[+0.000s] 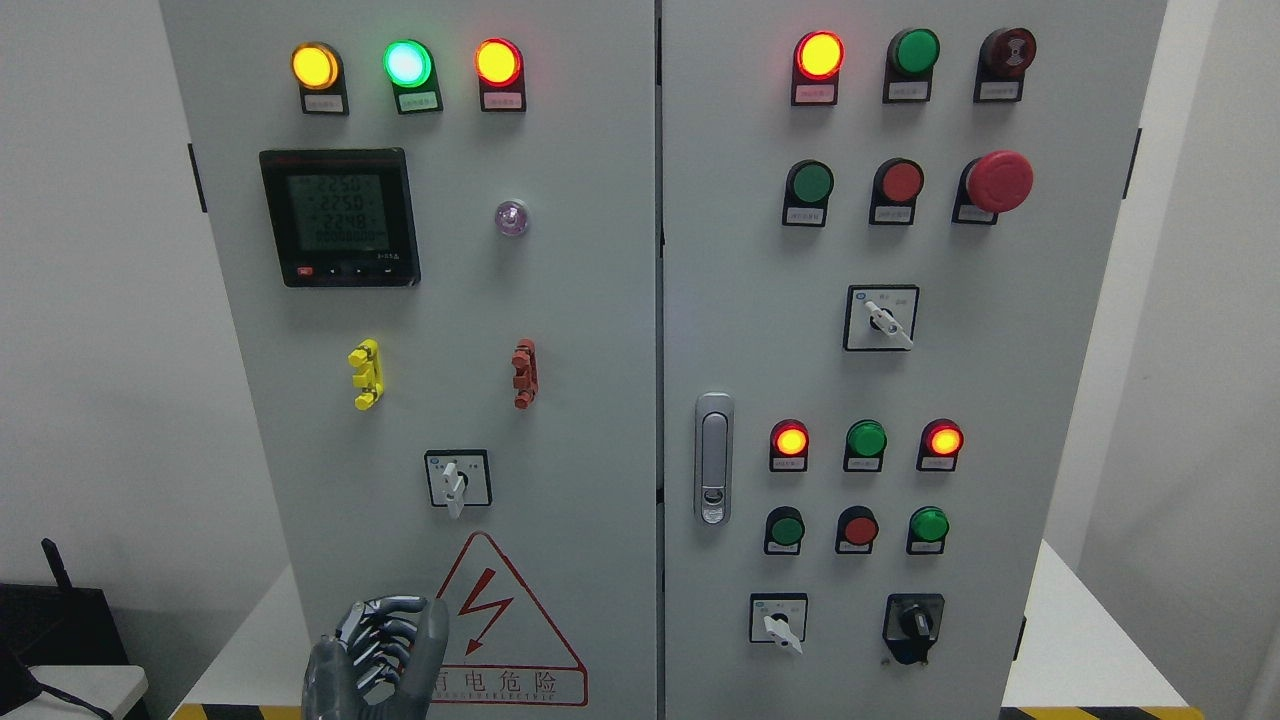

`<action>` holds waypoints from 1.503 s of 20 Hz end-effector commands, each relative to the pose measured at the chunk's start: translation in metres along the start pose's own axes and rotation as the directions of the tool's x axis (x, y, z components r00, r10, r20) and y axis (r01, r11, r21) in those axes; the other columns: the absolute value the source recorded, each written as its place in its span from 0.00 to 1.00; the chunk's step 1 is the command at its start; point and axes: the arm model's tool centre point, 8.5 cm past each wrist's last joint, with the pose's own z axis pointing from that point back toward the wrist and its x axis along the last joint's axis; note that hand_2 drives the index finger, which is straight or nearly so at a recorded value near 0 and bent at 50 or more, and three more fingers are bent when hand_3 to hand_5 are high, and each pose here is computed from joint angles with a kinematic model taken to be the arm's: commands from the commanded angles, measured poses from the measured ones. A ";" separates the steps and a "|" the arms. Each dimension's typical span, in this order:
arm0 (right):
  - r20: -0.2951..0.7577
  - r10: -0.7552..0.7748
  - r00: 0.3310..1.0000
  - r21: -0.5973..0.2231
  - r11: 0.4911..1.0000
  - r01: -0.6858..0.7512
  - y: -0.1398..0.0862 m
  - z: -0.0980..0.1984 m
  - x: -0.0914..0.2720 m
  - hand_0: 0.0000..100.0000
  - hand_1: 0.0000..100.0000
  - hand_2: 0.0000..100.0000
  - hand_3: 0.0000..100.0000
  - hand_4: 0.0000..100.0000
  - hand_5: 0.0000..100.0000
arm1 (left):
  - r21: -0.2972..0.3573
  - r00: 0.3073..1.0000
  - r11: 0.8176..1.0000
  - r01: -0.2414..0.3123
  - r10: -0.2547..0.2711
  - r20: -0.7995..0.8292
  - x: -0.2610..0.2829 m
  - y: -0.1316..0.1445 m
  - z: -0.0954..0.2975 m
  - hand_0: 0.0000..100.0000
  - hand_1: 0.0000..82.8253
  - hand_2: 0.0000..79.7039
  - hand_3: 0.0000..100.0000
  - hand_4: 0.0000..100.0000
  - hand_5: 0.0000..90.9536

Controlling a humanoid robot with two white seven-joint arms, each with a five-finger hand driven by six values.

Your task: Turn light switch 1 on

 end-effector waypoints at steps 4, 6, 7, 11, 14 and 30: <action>-0.001 -0.018 1.000 0.001 1.000 0.018 0.000 0.000 0.000 0.12 0.39 0.00 0.00 0.00 0.00 | -0.014 1.000 1.000 -0.027 0.027 -0.002 0.022 -0.032 -0.003 0.15 0.47 0.57 0.73 0.82 0.94; -0.001 -0.018 1.000 0.001 1.000 0.018 0.000 0.000 0.000 0.12 0.39 0.00 0.00 0.00 0.00 | 0.004 1.000 1.000 -0.021 0.021 -0.013 0.021 -0.031 -0.004 0.16 0.47 0.57 0.73 0.82 0.94; -0.001 -0.017 1.000 0.001 1.000 0.017 0.000 0.000 0.000 0.12 0.39 0.00 0.00 0.00 0.00 | 0.006 1.000 1.000 -0.019 0.020 -0.017 0.021 -0.030 -0.004 0.17 0.48 0.57 0.73 0.82 0.94; -0.001 -0.018 1.000 0.001 1.000 0.018 0.000 0.000 0.000 0.12 0.39 0.00 0.00 0.00 0.00 | 0.015 1.000 1.000 -0.014 0.014 -0.025 0.023 -0.031 -0.007 0.18 0.54 0.55 0.71 0.82 0.94; -0.001 -0.017 1.000 0.001 1.000 0.017 0.000 0.000 0.000 0.12 0.39 0.00 0.00 0.00 0.00 | 0.024 0.999 1.000 -0.001 0.002 -0.044 0.025 -0.030 -0.012 0.21 0.56 0.54 0.70 0.82 0.94; -0.001 -0.018 1.000 0.001 1.000 0.018 0.000 0.000 0.000 0.12 0.39 0.00 0.00 0.00 0.00 | 0.105 0.999 0.995 -0.003 0.006 -0.031 0.046 -0.025 -0.029 0.26 0.56 0.53 0.66 0.81 0.94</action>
